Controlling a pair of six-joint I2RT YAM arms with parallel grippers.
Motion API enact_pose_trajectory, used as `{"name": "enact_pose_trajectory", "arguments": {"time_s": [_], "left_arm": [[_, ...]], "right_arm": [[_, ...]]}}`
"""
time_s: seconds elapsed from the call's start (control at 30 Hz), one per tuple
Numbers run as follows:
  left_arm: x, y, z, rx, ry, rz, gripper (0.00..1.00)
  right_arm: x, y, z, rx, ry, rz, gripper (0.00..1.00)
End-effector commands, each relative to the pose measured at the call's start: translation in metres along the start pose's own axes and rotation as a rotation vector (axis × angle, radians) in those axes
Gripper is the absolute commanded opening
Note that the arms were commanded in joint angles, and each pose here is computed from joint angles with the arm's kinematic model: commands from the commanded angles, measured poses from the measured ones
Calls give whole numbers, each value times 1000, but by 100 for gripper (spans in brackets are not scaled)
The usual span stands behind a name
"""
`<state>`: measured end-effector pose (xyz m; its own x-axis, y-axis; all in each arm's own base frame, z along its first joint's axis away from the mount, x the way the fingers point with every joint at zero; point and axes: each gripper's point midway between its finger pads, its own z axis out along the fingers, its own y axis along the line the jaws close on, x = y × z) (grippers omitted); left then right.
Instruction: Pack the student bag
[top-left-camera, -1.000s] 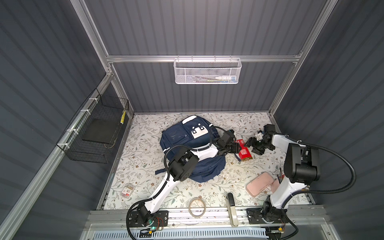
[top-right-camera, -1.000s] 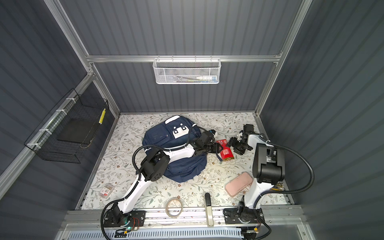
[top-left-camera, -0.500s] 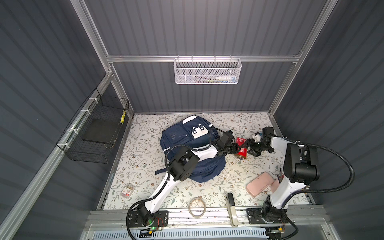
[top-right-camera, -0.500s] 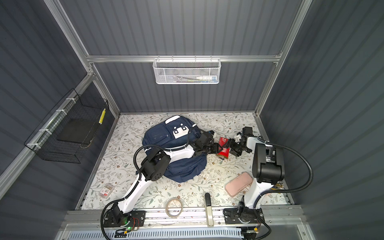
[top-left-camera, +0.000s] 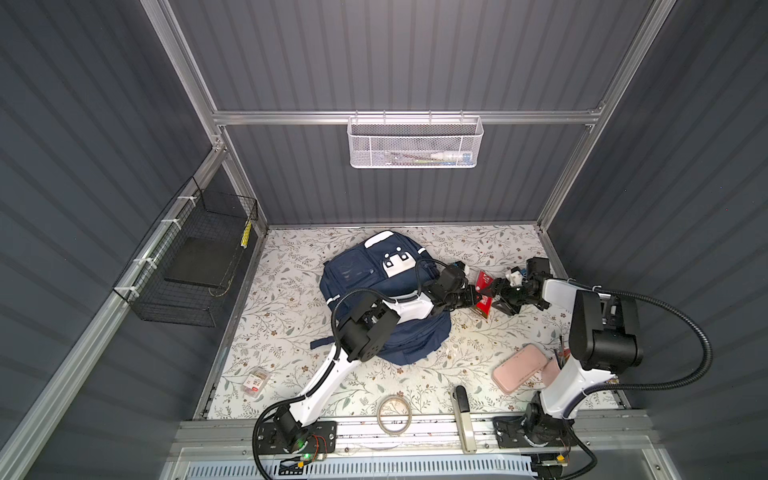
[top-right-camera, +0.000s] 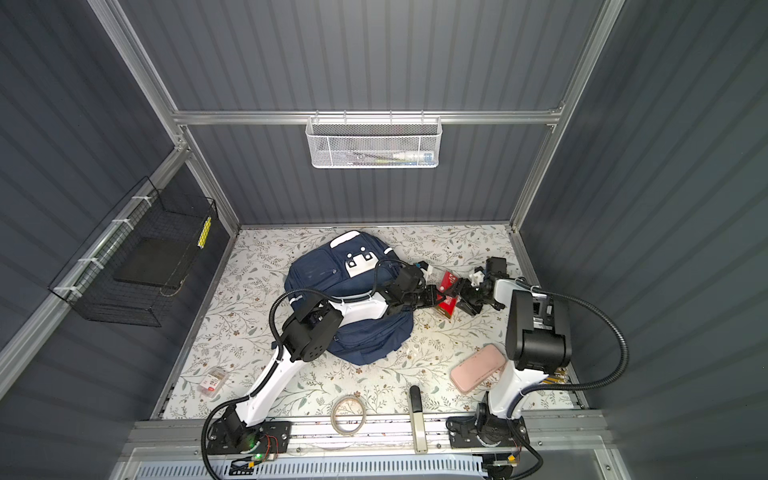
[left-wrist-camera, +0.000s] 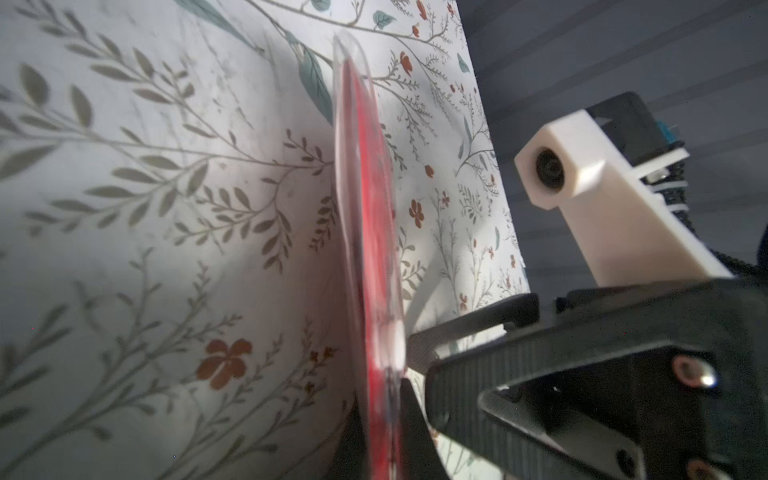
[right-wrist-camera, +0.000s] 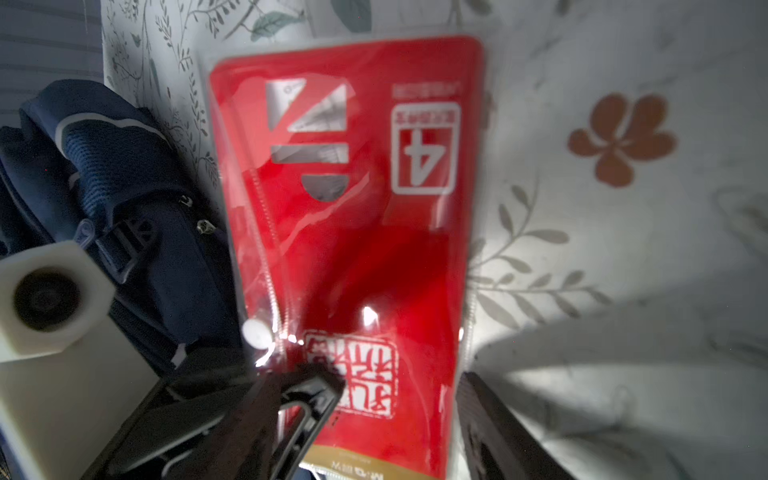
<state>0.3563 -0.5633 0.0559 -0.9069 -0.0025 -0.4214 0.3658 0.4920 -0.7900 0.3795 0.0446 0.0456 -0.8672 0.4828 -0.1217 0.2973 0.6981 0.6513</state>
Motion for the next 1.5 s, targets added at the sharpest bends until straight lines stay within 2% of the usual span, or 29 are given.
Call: {"name": "enact_pose_trajectory", "arguments": {"time_s": [0.0,0.07,0.17,0.27,0.4,0.57,0.67,0.83,0.97,1.0,1.13,1.23,1.33,1.4,1.47], "left_arm": [[18,-5,-2,44,64,-47,0],[11,-20,-9,89,49,-54,0],[-2,-48,-23,158,24,-50,0],[-17,-77,-41,229,-6,-50,0],[-29,-114,-69,297,-39,-19,0],[-36,-147,-109,345,-82,3,0],[-30,-155,-115,403,-60,-29,0],[-13,-164,-129,403,-56,-17,0],[-11,-170,-137,422,-53,-14,0],[-3,-159,-134,415,-41,-36,0],[-1,-160,-141,423,-51,-34,0],[1,-157,-144,396,-46,-27,0],[6,-153,-144,391,-36,-33,0],[8,-151,-146,385,-35,-23,18],[5,-142,-151,321,-42,-10,44]], "right_arm": [[5,-2,-16,22,-39,-17,71],[1,-1,-30,-11,-110,-28,72],[0,14,-50,-86,-210,-109,74],[1,22,-70,-85,-313,-169,76],[2,39,-92,-136,-384,-218,76],[7,70,-131,-349,-503,-236,73],[22,106,-152,-494,-513,-342,71],[41,128,-164,-576,-512,-421,66],[52,141,-168,-638,-509,-450,54],[53,142,-164,-627,-496,-454,50],[60,146,-155,-615,-470,-468,32],[61,144,-155,-619,-480,-465,28],[63,146,-155,-638,-473,-465,12],[66,147,-154,-640,-463,-465,3],[68,145,-152,-638,-460,-466,2]]}}
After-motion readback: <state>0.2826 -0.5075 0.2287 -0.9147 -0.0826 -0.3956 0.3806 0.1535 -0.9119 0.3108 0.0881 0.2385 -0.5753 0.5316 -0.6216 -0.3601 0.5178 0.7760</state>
